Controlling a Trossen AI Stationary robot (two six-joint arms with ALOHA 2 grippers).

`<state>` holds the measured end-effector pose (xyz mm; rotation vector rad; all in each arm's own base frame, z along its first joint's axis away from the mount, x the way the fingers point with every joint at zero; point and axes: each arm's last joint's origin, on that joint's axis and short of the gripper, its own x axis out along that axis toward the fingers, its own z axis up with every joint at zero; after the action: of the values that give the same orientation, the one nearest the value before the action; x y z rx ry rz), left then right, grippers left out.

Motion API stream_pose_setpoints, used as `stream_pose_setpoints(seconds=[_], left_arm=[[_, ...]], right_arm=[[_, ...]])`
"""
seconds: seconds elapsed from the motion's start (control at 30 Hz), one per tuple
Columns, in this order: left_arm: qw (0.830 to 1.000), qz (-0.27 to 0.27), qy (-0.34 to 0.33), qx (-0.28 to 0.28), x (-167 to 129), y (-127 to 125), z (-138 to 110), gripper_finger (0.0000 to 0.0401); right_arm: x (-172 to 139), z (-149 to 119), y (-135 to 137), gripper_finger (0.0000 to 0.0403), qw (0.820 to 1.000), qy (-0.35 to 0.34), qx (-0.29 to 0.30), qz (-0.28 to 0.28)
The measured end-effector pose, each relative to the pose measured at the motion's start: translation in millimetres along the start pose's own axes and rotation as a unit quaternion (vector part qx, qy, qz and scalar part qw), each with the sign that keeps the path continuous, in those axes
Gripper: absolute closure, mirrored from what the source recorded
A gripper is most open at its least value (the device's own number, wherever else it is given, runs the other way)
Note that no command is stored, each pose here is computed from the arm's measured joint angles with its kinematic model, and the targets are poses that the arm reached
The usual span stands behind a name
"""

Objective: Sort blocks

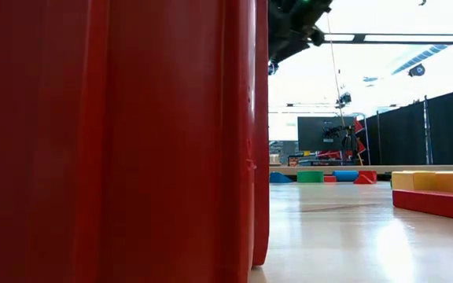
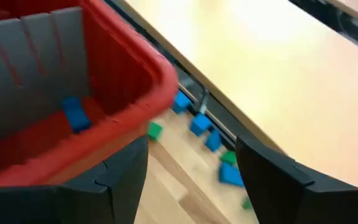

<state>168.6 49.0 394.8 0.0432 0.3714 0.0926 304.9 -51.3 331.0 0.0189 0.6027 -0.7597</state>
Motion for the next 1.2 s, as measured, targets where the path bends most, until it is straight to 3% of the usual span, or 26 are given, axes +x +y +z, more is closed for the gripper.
stream_pose_setpoints(seconds=[0.63, 0.8, 1.0, 1.2], left_arm=[[1.0, 0.0, 0.0, 0.0, 0, 0, 0, 0.0271], [1.0, 0.0, -0.003, 0.001, 0, 0, 1, 0.0266], [1.0, 0.0, -0.002, -0.001, 0, 0, 1, 0.0262], [1.0, 0.0, -0.002, -0.001, 0, 0, 0, 0.0269]], right_arm=[[37, -78, -51, 0.02, 0.992, 0.077, 0.053, -0.084], [58, -75, -80, 0.0209, 0.987, 0.074, 0.136, -0.042], [81, -66, -119, 0.0215, 0.967, 0.057, 0.246, 0.032], [101, -60, -137, 0.0213, 0.961, 0.067, 0.264, 0.045]])
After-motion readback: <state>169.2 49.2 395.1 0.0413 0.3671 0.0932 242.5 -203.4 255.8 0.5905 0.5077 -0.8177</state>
